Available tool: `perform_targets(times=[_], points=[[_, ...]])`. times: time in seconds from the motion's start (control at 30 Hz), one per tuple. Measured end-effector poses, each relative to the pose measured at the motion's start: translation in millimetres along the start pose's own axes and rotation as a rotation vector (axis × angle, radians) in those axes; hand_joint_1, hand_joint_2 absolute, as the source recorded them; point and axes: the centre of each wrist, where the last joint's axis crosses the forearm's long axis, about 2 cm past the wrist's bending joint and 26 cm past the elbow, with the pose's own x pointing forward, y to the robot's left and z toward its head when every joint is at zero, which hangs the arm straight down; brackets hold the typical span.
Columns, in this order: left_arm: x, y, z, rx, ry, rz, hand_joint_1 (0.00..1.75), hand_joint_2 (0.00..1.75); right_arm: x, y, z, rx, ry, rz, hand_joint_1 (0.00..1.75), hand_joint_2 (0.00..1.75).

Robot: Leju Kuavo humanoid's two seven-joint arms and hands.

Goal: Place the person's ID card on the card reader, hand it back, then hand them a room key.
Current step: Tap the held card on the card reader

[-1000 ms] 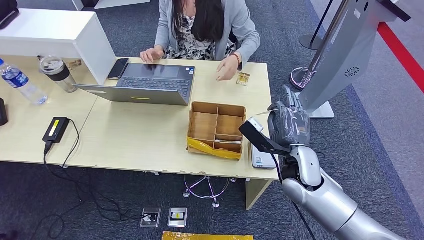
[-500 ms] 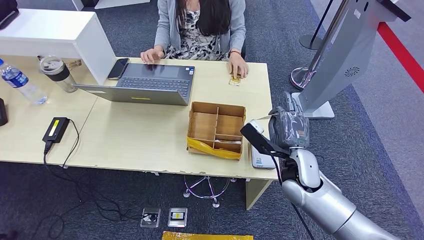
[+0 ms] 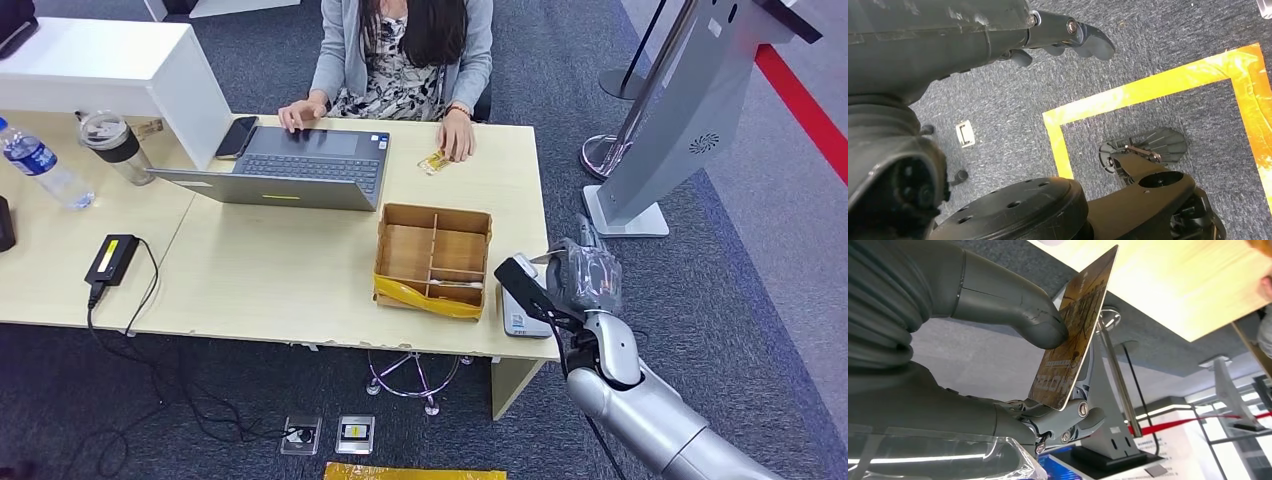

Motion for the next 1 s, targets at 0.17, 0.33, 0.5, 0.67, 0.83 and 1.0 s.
perform_targets(times=[0.17, 0.33, 0.5, 0.67, 0.83, 1.0], points=[[-1, 1, 0, 0.001, 0.009, 0.003, 0.0, 0.0, -7, 8, 4, 0.029, 0.024, 0.012, 1.75, 1.75], [-1, 1, 0, 0.002, 0.011, 0.002, 0.0, 0.0, -11, 14, 9, 0.05, 0.03, 0.027, 1.75, 1.75], [-1, 1, 0, 0.007, 0.016, 0.004, 0.0, 0.0, -14, 18, 11, 0.07, 0.039, 0.037, 1.75, 1.75], [-2, 2, 0, 0.015, 0.021, 0.012, 0.0, 0.0, -16, 22, 14, 0.092, 0.046, 0.036, 1.75, 1.75], [-1, 1, 0, 0.015, 0.028, 0.018, 0.0, 0.0, -16, 26, 18, 0.107, 0.036, 0.032, 1.75, 1.75], [-1, 1, 0, 0.017, 0.03, 0.025, 0.0, 0.0, -15, 31, 23, 0.127, 0.029, 0.031, 1.75, 1.75]])
